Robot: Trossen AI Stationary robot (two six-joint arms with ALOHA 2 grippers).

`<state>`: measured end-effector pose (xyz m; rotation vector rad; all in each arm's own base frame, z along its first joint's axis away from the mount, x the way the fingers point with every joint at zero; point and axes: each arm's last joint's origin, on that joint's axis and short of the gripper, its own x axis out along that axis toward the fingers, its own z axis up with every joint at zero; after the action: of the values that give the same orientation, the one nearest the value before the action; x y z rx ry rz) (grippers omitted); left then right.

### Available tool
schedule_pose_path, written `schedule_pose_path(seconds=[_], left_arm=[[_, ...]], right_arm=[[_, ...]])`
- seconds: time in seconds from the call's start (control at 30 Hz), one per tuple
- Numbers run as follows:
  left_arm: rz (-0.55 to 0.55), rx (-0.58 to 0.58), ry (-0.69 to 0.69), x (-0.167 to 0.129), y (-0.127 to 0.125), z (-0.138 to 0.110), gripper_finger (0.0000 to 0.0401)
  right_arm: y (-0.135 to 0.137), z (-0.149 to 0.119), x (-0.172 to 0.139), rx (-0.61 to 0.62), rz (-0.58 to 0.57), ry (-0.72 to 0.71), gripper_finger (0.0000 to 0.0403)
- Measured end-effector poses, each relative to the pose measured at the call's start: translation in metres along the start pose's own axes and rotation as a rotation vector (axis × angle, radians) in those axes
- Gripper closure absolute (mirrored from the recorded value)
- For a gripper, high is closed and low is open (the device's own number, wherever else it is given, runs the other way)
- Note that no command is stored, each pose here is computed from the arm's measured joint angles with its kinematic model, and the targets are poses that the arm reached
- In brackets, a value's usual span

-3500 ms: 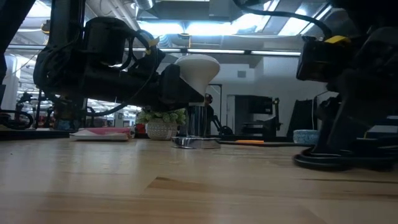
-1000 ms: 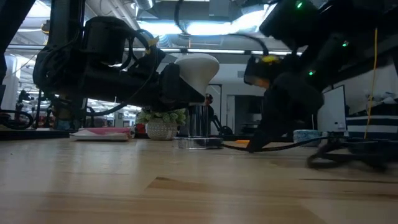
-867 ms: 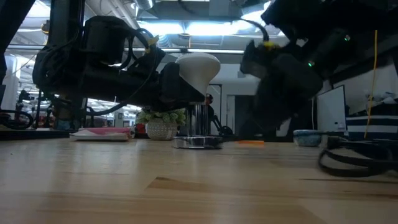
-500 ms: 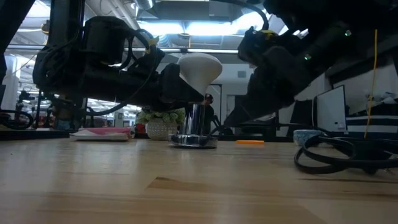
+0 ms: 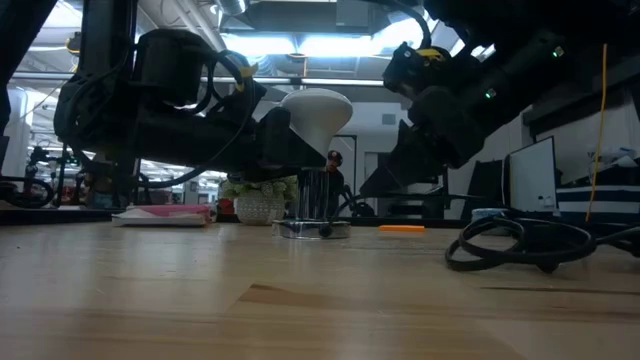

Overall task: Screw lightbulb
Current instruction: Remove the white lightbulb from the silver lamp

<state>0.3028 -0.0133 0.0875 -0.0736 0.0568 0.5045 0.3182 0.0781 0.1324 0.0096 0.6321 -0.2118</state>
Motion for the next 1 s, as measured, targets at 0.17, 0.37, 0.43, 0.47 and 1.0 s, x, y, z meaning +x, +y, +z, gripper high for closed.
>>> schedule_pose_path(seconds=[0.17,0.37,0.43,0.47,1.0], left_arm=[[-0.004,-0.002,-0.001,0.000,0.000,0.000,0.0248],[-0.009,-0.003,-0.001,0.000,0.000,0.000,0.0248],[-0.009,-0.003,-0.001,0.000,0.000,0.000,0.0248],[-0.009,-0.003,-0.001,0.000,0.000,0.000,0.0248],[-0.011,-0.004,-0.003,0.000,-0.001,0.000,0.0248]], right_arm=[[0.000,-0.001,0.000,-0.001,0.024,0.011,0.0384],[0.001,-0.001,0.000,0.001,0.059,0.018,0.0341],[0.001,-0.001,0.000,0.001,0.068,0.021,0.0312],[0.002,-0.001,0.000,0.001,0.074,0.021,0.0298],[-0.042,-0.001,0.015,0.039,-0.277,0.038,0.0244]])
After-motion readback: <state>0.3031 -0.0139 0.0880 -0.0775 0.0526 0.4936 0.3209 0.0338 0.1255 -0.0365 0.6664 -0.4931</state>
